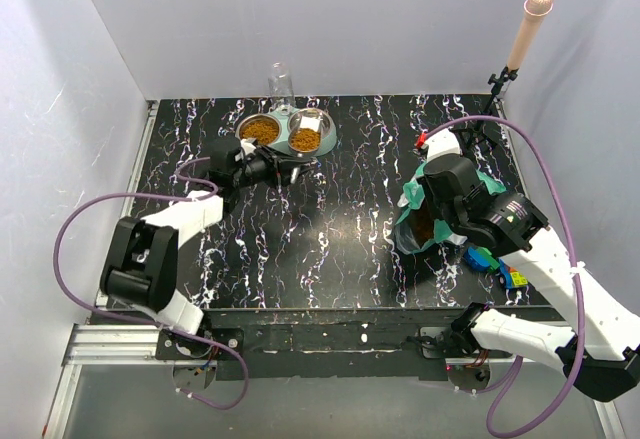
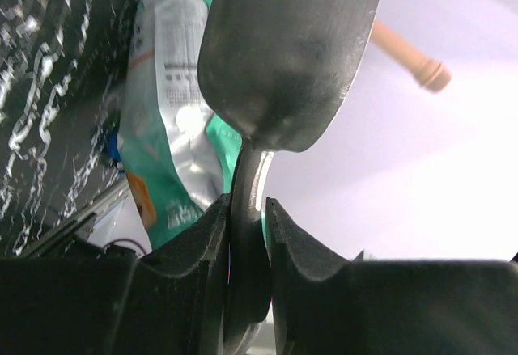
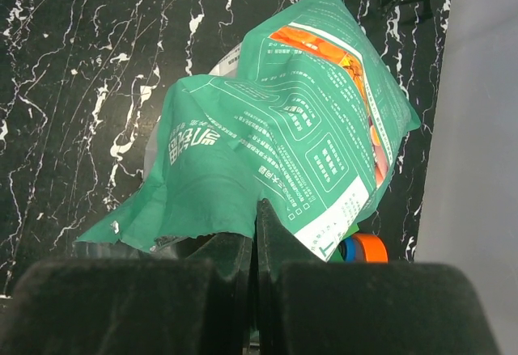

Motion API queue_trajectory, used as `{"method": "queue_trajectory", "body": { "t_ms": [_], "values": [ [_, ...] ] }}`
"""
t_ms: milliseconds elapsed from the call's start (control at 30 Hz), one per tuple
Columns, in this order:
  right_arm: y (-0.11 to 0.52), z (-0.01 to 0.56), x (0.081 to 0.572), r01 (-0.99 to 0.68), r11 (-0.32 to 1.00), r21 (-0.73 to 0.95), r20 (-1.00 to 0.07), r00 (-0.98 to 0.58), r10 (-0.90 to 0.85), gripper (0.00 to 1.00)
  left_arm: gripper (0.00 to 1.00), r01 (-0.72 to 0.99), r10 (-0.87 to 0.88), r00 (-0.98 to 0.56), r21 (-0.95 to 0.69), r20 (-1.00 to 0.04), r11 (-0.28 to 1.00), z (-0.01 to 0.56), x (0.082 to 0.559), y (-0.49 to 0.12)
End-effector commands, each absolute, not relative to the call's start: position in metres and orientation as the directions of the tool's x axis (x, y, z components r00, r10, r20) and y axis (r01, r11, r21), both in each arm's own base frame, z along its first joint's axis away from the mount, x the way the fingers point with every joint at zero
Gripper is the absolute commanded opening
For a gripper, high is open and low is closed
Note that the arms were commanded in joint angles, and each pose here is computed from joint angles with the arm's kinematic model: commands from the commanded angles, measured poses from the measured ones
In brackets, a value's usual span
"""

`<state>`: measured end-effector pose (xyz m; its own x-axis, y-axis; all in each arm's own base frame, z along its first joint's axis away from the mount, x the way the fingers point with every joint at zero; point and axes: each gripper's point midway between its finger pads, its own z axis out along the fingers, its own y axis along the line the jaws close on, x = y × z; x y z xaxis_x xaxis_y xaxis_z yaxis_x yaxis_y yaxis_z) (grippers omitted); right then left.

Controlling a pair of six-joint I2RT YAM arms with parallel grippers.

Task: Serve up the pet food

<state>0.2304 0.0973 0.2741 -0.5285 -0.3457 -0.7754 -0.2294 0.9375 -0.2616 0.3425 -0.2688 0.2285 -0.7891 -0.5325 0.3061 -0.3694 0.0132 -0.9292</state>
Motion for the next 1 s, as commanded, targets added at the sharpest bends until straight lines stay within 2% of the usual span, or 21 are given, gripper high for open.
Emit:
{"method": "queue_trajectory", "body": {
  "t_ms": [0,400,733,967],
  "values": [
    [0.101,0.314,0.235,-0.188,0.968,-0.166,-0.866,-0.442,-0.235,0.01,0.00,-0.291,-0.496,-0.826,-0.956,0.269,-0.033,0.255,0.373,-0.259],
    [0.110,0.309,0.241,-0.200,0.967,-0.155,-0.870,-0.435,-0.229,0.01,0.00,-0.471,-0.529,-0.730,-0.879,0.433,-0.071,0.206,0.441,-0.257],
    [0.115,0.312,0.243,-0.216,0.966,-0.141,-0.877,-0.425,-0.223,0.01,0.00,-0.656,-0.592,-0.530,-0.736,0.607,-0.167,0.196,0.476,-0.255],
    [0.119,0.309,0.241,-0.231,0.966,-0.117,-0.879,-0.429,-0.209,0.01,0.00,-0.785,-0.621,-0.414,-0.606,0.665,-0.125,0.186,0.491,-0.262]
  ]
}}
